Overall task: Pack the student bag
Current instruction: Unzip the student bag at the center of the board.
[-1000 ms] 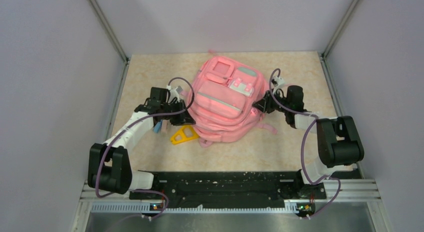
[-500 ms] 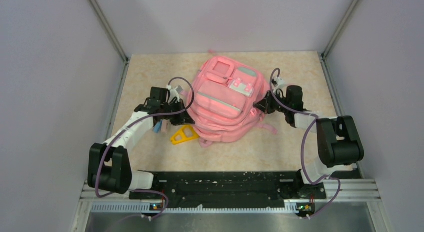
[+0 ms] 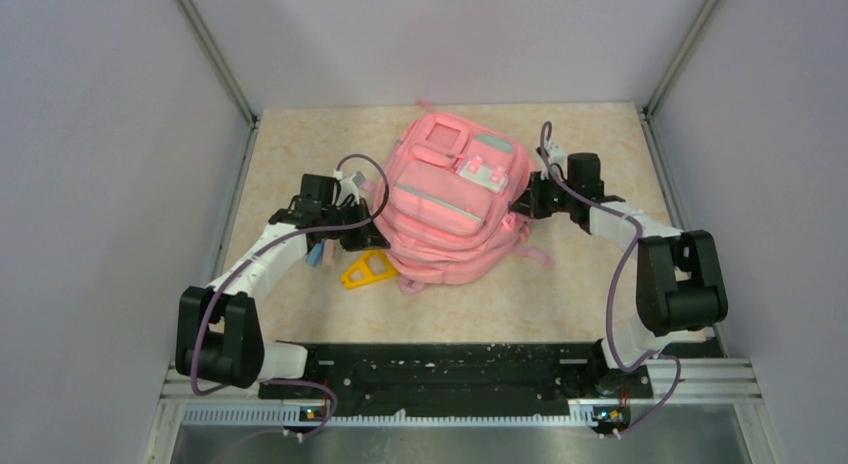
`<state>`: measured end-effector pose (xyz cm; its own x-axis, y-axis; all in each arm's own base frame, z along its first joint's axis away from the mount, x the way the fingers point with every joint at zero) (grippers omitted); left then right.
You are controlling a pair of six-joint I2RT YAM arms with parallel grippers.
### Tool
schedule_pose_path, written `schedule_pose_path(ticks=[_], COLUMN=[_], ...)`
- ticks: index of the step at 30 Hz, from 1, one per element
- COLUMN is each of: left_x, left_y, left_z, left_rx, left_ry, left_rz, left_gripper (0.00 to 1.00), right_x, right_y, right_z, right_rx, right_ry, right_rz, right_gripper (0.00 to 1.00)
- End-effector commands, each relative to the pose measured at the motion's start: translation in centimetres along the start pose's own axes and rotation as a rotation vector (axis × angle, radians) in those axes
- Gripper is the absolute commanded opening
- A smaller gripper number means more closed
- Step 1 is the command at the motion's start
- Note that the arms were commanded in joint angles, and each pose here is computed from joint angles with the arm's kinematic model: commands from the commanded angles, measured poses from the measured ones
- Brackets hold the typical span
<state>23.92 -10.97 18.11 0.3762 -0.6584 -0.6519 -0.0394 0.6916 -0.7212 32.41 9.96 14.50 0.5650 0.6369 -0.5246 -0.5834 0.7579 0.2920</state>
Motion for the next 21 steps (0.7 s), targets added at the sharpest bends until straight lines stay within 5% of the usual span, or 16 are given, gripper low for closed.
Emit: schedule_pose_path(ticks=[1,21], left_x=[-0.2,-0.3], left_y=[-0.8,-1.0], left_z=[0.8,0.4], left_rx=[0.021,0.015], left_ry=[-0.014,-0.012], left_rz=[-0.030,-0.073], left_gripper=[0.00,0.00], right_x=[-0.9,-3.5], right_y=[0.4,4.2], right_z=[2.9,2.0], right_rx=[-0.056,0.047], right_ry=[0.010,0.146], right_rz=[-0.059,-0.057], right_gripper=[0.00,0.00])
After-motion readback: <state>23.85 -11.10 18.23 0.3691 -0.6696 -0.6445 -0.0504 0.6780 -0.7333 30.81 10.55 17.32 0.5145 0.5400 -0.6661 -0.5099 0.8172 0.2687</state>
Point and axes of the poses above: each gripper's point midway between its finger pads, its own x axis out along the fingers, its own y axis along the line the jaws close on, z = x × y, the point moved 9 cm from there along -x, back along the fingers, and after that the axes turned 12 degrees about -x, right-handed, at the moved point
